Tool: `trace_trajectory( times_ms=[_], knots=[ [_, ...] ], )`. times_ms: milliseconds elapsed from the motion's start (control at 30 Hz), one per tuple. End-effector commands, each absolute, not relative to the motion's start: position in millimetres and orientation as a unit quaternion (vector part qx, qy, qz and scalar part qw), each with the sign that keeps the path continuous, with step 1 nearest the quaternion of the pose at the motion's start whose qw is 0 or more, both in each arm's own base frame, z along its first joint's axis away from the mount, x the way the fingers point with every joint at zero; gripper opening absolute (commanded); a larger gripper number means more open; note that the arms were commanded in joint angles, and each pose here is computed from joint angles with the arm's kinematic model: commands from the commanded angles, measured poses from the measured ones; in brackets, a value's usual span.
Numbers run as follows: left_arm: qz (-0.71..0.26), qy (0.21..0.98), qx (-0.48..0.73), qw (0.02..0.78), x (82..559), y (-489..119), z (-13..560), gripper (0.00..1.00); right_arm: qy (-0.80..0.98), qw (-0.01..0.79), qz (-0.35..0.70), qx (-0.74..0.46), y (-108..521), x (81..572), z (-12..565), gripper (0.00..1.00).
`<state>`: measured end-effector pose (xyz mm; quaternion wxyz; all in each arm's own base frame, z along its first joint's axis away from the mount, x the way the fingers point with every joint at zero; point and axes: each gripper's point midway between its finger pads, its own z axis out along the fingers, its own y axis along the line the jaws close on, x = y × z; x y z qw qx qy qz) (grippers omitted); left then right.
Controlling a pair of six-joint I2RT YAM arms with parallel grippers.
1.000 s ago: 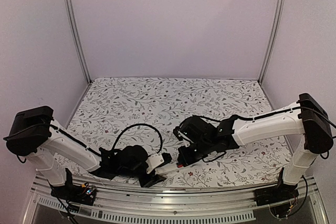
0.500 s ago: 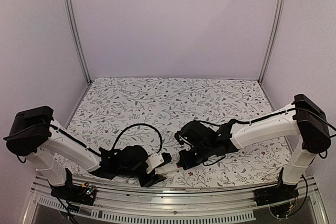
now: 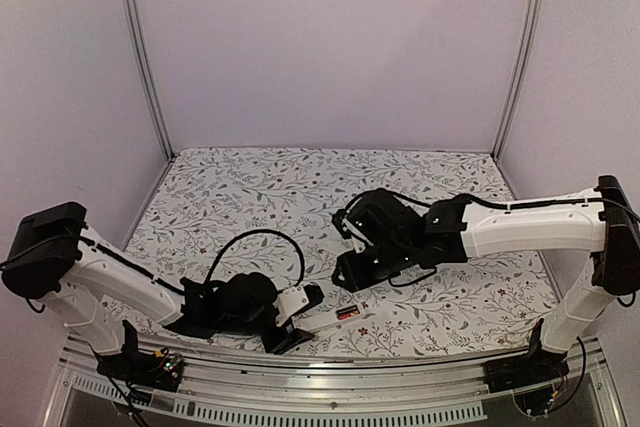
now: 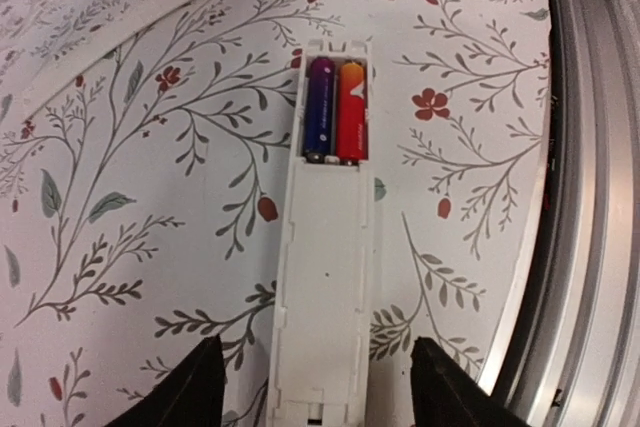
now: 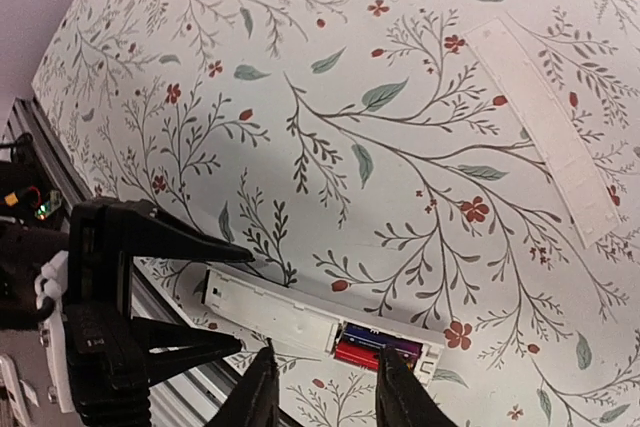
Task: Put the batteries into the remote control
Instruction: Press the battery in the battery compartment, then pick up the battery cover at the center of the board.
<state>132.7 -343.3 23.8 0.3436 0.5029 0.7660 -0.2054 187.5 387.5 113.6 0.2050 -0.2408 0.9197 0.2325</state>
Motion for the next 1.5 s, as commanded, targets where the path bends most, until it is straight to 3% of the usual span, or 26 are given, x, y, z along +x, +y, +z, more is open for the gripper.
trace_trajectory(
  times_ms=[0, 100, 233, 400, 567, 733, 1000, 1233, 1367, 1467],
  knots=[
    [-0.202, 0.764, 0.465, 0.399, 153.9, -346.8, 76.1, 0.70, 0.918, 0.253, 0.205, -0.226, 358.2, 223.2, 151.1, 0.49],
    [-0.226, 0.746, 0.452, 0.433, 153.7, -345.2, 115.4, 0.82, 0.917, 0.270, 0.185, -0.230, 342.7, 244.3, 162.2, 0.69],
    [-0.257, 0.734, 0.390, 0.493, 160.9, -325.0, 163.9, 0.91, 0.919, 0.275, 0.161, -0.233, 324.5, 275.4, 162.3, 0.80],
    [-0.254, 0.744, 0.273, 0.555, 180.8, -280.1, 201.4, 0.93, 0.923, 0.261, 0.123, -0.256, 316.6, 304.2, 140.1, 0.80],
    [-0.219, 0.777, 0.202, 0.554, 192.6, -247.7, 193.0, 0.93, 0.913, 0.237, 0.113, -0.313, 333.6, 319.9, 117.0, 0.79],
    [-0.199, 0.793, 0.173, 0.549, 196.5, -234.5, 179.9, 0.93, 0.905, 0.216, 0.115, -0.347, 355.1, 333.0, 93.4, 0.64],
    [-0.182, 0.798, 0.153, 0.554, 205.7, -225.0, 163.8, 0.94, 0.908, 0.188, 0.113, -0.357, 376.6, 348.0, 51.5, 0.67],
    [-0.183, 0.805, 0.129, 0.550, 215.0, -222.3, 153.0, 0.94, 0.909, 0.188, 0.113, -0.353, 394.4, 362.4, 32.4, 0.36],
    [-0.168, 0.810, 0.125, 0.548, 219.8, -220.6, 143.2, 0.94, 0.905, 0.204, 0.117, -0.356, 406.1, 364.7, 32.5, 0.24],
    [-0.159, 0.815, 0.131, 0.541, 221.6, -222.3, 134.9, 0.94, 0.902, 0.209, 0.116, -0.359, 411.0, 365.5, 30.0, 0.22]
  ],
)
